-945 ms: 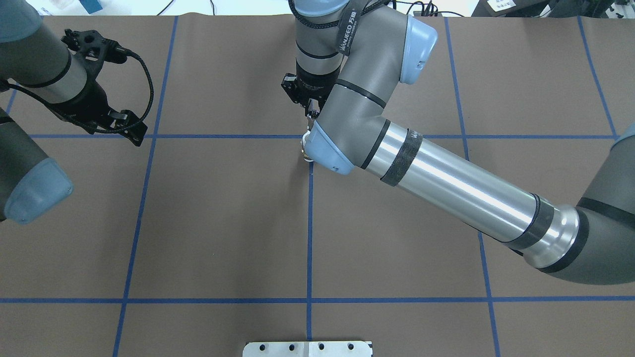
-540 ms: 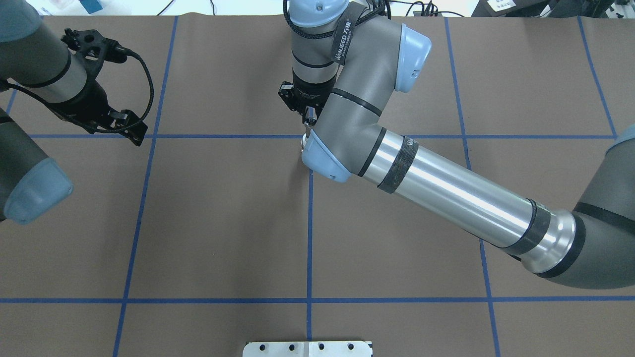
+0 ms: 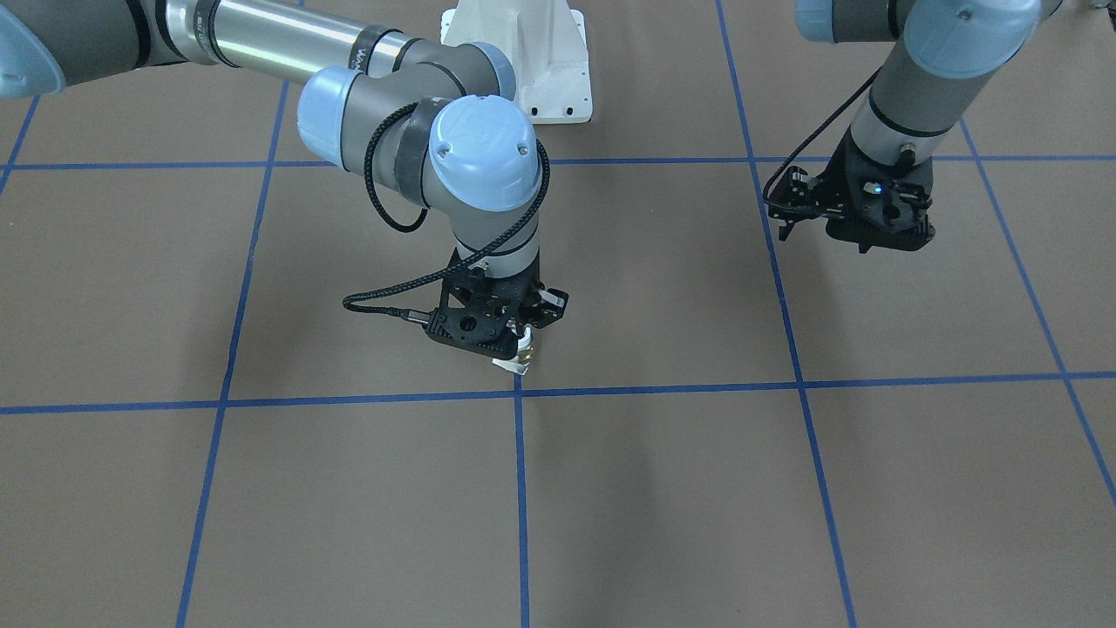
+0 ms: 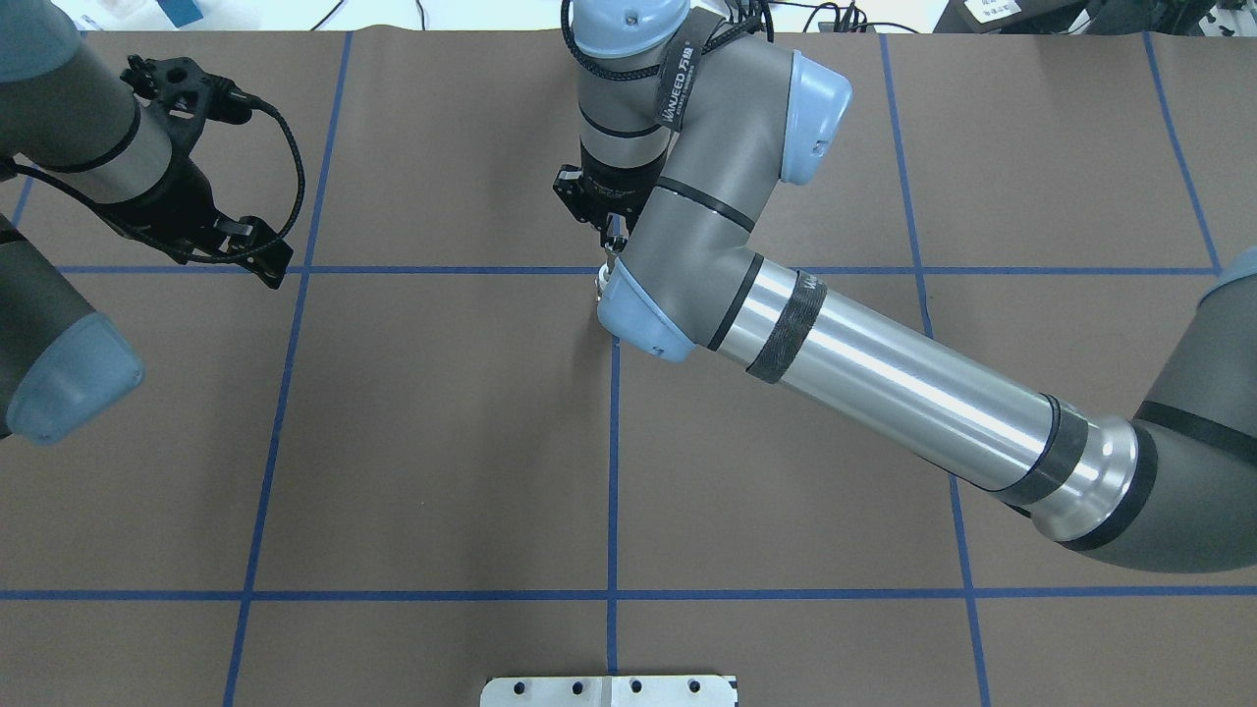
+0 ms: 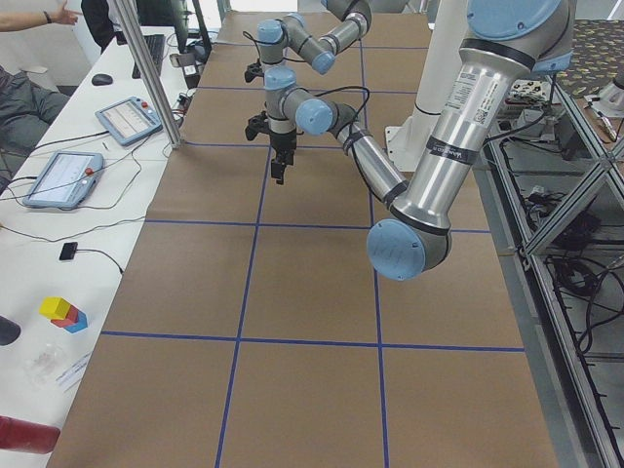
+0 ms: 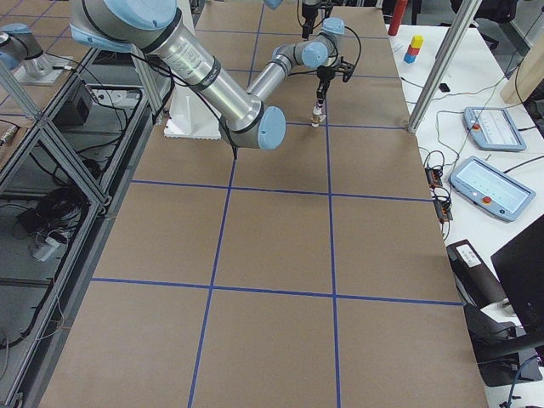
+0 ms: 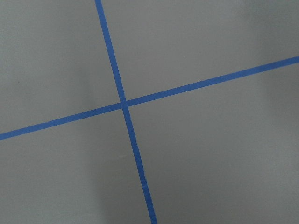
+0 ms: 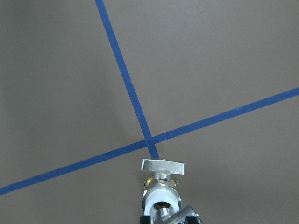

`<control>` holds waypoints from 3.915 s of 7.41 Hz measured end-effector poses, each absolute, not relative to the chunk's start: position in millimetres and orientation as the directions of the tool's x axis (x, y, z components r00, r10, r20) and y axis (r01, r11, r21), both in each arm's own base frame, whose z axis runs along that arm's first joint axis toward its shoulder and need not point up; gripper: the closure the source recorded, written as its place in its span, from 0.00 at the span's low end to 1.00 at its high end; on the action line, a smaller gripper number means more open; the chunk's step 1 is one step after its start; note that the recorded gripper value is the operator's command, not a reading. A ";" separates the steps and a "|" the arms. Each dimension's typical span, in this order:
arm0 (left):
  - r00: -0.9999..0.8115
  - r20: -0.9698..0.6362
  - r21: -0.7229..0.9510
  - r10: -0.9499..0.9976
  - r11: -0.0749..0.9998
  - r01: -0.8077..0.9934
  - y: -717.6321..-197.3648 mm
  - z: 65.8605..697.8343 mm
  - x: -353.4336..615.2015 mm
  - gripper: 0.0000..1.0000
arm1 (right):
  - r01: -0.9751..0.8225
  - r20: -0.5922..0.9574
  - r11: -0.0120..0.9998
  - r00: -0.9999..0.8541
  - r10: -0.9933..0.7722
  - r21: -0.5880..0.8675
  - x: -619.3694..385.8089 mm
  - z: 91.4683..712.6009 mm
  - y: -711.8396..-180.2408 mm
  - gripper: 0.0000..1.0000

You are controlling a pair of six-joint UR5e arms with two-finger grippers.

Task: Assemble PPR valve and pipe with both arms
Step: 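Lower the fitting onto the valve top and press it down with the right gripper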

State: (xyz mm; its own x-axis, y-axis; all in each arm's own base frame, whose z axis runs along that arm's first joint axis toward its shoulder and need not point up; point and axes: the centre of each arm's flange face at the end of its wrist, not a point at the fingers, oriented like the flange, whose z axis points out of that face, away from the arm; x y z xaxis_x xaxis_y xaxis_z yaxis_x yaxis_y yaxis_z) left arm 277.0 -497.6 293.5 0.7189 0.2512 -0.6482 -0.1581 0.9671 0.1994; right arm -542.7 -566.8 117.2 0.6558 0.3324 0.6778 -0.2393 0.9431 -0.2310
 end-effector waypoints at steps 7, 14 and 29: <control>0.719 -0.650 0.199 0.248 0.968 -0.155 -497.1 292.4 276.6 0.01 | -0.239 0.675 0.943 0.659 0.332 -0.230 -545.0 116.7 -568.8 1.00; 0.718 -0.650 0.199 0.248 0.968 -0.154 -497.3 292.1 276.8 0.01 | -0.238 0.677 0.944 0.658 0.330 -0.229 -548.8 118.7 -570.5 1.00; 0.704 -0.666 0.194 0.247 0.968 -0.157 -496.0 286.5 277.8 0.01 | -0.225 0.683 0.948 0.657 0.319 -0.226 -560.5 126.1 -567.5 0.22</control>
State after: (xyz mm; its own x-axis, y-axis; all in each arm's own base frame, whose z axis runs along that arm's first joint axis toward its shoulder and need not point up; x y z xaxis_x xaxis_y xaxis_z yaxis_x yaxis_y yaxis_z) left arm 277.8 -496.0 286.5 0.7036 0.2474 -0.6662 -0.1566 0.9684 0.1942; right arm -560.5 -567.5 126.1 0.6574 0.3194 0.6825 -0.2253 0.9476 -0.2264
